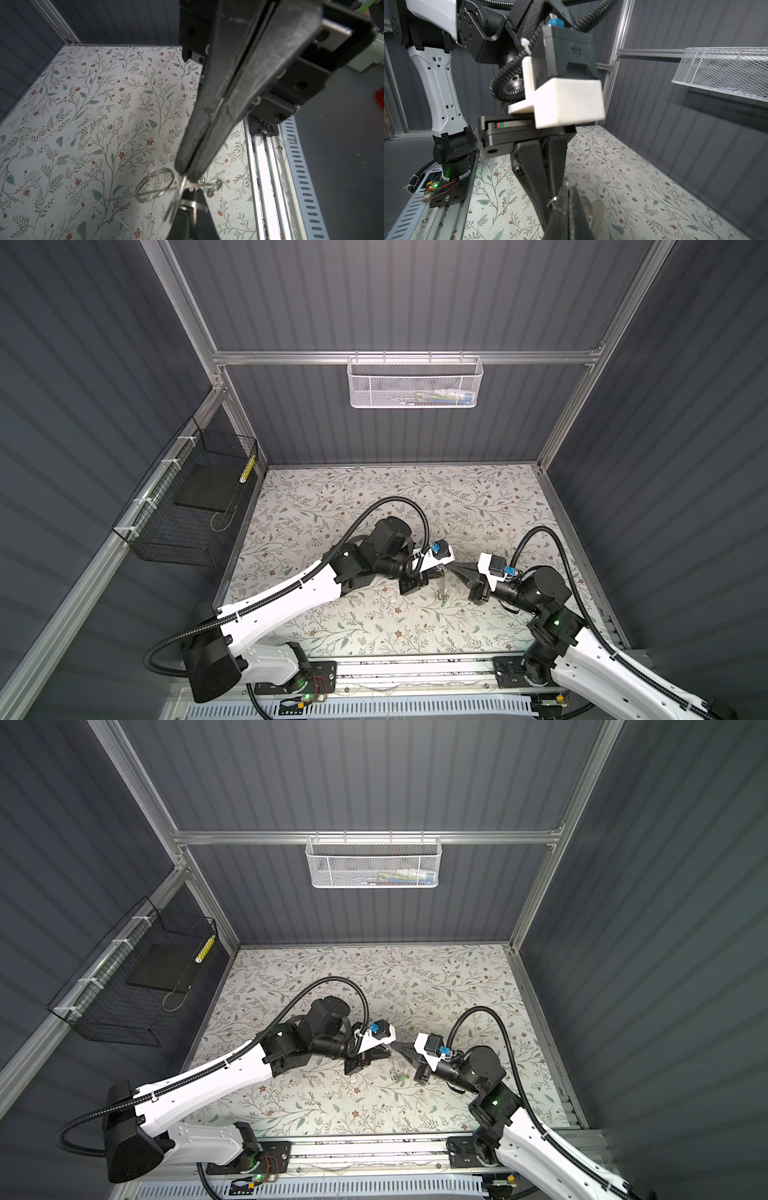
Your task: Put the keys on the keyring
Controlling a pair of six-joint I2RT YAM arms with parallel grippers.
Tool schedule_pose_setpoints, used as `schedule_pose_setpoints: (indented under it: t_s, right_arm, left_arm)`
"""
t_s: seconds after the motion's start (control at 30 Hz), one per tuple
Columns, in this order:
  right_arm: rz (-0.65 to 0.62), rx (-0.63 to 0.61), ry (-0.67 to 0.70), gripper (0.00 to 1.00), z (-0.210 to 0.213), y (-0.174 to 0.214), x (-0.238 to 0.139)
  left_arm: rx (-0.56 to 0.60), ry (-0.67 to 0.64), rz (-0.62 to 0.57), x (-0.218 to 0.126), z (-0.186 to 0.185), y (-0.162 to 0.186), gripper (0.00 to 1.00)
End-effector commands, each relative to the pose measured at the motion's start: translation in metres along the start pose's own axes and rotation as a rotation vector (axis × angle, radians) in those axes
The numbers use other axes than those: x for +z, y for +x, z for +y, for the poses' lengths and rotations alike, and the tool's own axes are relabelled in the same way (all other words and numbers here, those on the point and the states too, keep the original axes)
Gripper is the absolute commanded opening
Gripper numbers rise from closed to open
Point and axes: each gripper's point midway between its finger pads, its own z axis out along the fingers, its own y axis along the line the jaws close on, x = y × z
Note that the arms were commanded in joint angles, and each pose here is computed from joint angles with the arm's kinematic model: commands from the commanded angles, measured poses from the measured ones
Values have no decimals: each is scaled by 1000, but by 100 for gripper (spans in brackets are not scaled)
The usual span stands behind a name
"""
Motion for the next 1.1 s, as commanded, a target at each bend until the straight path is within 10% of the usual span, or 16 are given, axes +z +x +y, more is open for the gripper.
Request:
schedule_pose_setpoints:
  t_s: [0.0, 1.07]
  right_arm:
    - [-58, -17, -3, 0, 1, -13, -3]
    - [27, -13, -56, 0, 10, 7, -4]
  left_arm:
    - [14, 39, -12, 3, -4, -3, 3]
    - [144, 2, 160, -26, 13, -5, 0]
